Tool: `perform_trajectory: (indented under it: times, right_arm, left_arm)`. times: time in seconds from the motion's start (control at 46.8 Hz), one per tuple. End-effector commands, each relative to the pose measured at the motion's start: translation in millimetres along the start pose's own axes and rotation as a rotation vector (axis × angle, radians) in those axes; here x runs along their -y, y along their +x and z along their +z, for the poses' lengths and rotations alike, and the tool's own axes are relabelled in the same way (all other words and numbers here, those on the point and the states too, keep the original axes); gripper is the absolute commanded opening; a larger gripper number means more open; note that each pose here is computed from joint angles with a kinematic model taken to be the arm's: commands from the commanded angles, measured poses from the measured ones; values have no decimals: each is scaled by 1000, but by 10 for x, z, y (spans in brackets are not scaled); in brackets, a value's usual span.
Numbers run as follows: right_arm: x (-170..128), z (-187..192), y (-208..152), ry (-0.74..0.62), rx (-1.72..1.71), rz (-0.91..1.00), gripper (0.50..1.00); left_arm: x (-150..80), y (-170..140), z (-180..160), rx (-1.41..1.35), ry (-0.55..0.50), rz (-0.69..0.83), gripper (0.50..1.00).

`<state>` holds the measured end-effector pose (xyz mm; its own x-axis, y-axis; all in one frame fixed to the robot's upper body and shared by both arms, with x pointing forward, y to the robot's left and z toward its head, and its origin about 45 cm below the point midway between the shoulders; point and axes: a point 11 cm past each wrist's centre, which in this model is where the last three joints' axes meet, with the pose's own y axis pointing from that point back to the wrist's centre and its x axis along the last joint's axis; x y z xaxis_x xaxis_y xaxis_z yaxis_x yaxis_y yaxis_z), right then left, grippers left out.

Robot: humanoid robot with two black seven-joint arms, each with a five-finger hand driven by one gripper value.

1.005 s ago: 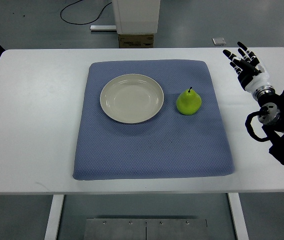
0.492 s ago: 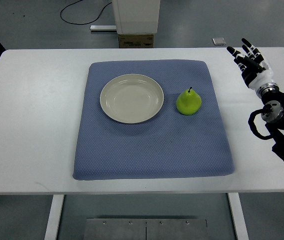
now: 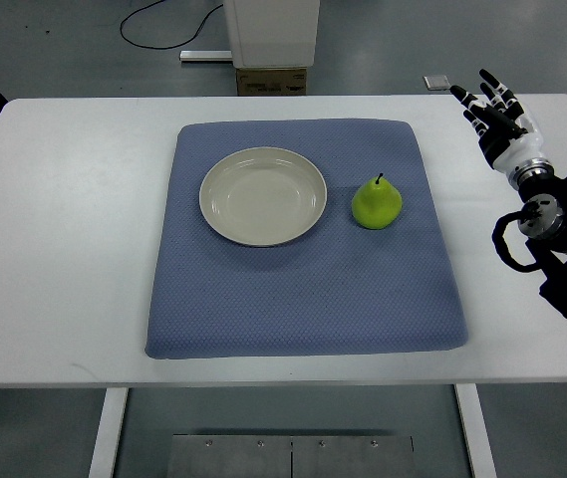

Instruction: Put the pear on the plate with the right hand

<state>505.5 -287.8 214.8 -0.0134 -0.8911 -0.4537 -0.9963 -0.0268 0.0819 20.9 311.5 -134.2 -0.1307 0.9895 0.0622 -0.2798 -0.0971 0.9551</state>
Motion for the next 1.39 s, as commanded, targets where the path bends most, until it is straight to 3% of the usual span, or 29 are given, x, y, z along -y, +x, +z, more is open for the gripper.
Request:
perform_trajectory:
  times: [0.0,0.556,0.727,0.919,1.197,1.368]
  right_arm:
    - [8,-29,-11,10,-3,-3,1000]
    - [79,-200,-250,48,-69,-107,1000]
    - [44,-223,-166,41,-100,-142,1000]
    - [-6,-314,-136,133,-87,-188,1000]
    - [-129,-222,-161,193,-221,-280,1000]
    - [-182,4,-191,108,-330,-338,1000]
  left_arm:
    - [0,-1,0,0,0,0,1000]
    - [0,1,0,2,0,1,1000]
    - [0,-1,-1,1,1,-1,1000]
    - [0,-1,0,0,0,0,1000]
    - [0,-1,0,0,0,0,1000]
    - [0,-1,0,0,0,0,1000]
